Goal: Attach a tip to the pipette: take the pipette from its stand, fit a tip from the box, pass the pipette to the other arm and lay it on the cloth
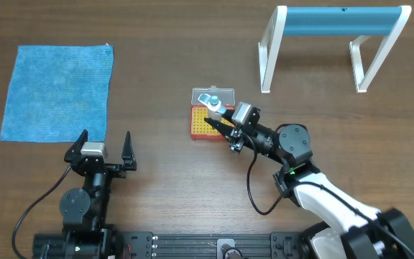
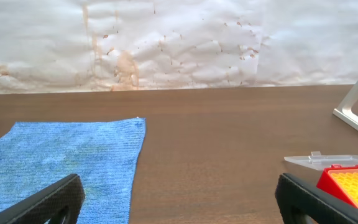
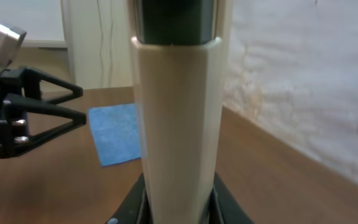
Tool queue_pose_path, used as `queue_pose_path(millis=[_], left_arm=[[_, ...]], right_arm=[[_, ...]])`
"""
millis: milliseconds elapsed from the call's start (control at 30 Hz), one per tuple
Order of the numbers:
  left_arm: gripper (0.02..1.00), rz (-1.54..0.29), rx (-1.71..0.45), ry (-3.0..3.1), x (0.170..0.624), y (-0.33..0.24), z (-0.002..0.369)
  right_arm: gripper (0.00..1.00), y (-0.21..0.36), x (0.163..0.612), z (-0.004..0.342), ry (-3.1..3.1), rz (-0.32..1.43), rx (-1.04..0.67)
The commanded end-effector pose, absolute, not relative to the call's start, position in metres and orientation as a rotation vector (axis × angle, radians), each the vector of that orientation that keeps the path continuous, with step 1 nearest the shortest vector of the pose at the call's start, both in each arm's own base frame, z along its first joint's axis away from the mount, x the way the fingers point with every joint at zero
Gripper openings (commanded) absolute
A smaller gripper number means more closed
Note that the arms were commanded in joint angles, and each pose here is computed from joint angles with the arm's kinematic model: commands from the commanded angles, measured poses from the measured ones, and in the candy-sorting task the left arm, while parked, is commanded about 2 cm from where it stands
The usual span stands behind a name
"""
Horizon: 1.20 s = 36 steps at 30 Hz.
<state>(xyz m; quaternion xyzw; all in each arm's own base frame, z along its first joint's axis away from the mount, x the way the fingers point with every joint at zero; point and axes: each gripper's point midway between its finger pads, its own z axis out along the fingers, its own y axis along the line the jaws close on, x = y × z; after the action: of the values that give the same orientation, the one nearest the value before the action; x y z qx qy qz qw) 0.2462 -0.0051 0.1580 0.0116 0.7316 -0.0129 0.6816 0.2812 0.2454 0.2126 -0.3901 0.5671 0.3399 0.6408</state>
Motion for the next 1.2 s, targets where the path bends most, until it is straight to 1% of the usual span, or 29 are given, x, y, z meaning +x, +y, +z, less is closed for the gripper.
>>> queue_pose_path(millis=[33,400,900,1200], left_arm=[[0.998,-0.036,0.051,1.649,0.246,-0.009,0.156],[0.998,-0.036,0.052,1.649,0.246,-0.009,0.156],[0.998,-0.036,0.052,1.649,0.246,-0.009,0.156],[1.000,-0.036,0.052,1.649,0.246,-0.009,0.156]], right_arm=[[0.075,0.242,0.299,0.203,1.275,0.651,-0.876],[0.075,0.251,0.326,0.194,1.290,0.642,-0.851],[0.075,0.258,0.325,0.181,1.333,0.695,-0.839],[0.077,0.255,0.331,0.179,1.352,0.667,-0.811]])
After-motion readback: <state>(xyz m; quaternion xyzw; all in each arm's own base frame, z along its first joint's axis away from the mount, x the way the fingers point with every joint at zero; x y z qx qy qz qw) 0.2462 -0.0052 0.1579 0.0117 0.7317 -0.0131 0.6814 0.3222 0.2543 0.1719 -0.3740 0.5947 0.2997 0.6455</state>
